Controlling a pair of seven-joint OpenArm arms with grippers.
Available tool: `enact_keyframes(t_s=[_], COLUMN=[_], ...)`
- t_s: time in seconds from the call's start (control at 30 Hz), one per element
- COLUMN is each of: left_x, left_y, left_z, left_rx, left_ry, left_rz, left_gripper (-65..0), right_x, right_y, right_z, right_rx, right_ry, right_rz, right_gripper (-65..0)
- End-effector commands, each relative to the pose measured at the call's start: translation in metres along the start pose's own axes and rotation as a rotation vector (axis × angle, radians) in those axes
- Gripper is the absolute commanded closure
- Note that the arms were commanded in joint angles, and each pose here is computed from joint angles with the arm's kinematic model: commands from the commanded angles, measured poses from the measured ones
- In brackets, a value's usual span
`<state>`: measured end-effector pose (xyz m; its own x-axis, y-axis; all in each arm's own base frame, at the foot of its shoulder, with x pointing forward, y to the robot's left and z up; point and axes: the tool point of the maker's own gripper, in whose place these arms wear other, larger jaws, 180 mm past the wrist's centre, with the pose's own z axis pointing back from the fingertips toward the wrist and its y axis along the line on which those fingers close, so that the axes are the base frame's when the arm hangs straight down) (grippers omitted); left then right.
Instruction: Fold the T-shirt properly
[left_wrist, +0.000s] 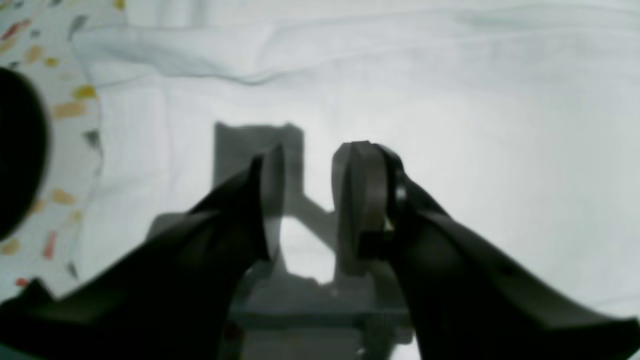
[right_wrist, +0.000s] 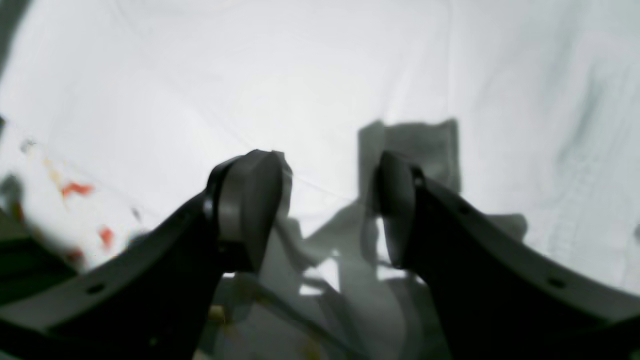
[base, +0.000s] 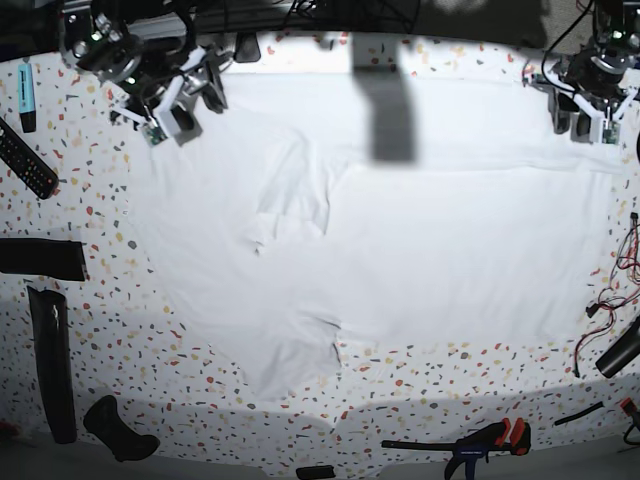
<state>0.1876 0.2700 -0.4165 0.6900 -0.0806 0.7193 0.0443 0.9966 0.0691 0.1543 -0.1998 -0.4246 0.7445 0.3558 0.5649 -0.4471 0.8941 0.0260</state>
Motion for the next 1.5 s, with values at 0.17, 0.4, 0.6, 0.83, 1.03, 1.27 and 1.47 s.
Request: enact_keyframes(t_s=[0.17,0.4,0.6,0.83,1.03,1.27,1.47], left_x=[0.024,0.022,0.011,0.008,0.0,0.0,-0.012], left_y=[-0.002,-0.009,-0.015,-0.019,-0.019,-0.019,-0.02], left_z=[0.007,0.013,0.025,0.03,0.034,0.034,0.038], left_rx=[-0.004,-0.023,-0.037,-0.044,-0.047,-0.048,-0.05], left_ry=[-0.054,-0.031,-0.004,0.005,0.022,0.016,0.056], left_rz=[-0.03,-0.029,-0.037,-0.045,-0.044,-0.044,-0.045], left_gripper=[-21.5,-21.5,-21.5,-21.5,-21.5,-21.5,-21.5], right_x=[-0.025,-0.034,-0.062,-0.071,-0.056,-0.026,-0.01], right_y=[-0.049,-0.04,-0.028,-0.022,-0.021,-0.019,-0.019], right_z=[0.025,0.025,0.033,0.037,0.038,0.043,0.045], right_rx=[-0.147,-0.103,-0.08,-0.069,-0.074,-0.083,-0.091], right_ry=[0.09,0.134,0.21,0.228,0.193,0.109,0.072], right_rz=[-0.057,-0.04,-0.054,-0.058,-0.032,0.02,0.044], right_gripper=[-34.2,-34.2,-34.2,-34.2,-34.2,-34.2,-34.2])
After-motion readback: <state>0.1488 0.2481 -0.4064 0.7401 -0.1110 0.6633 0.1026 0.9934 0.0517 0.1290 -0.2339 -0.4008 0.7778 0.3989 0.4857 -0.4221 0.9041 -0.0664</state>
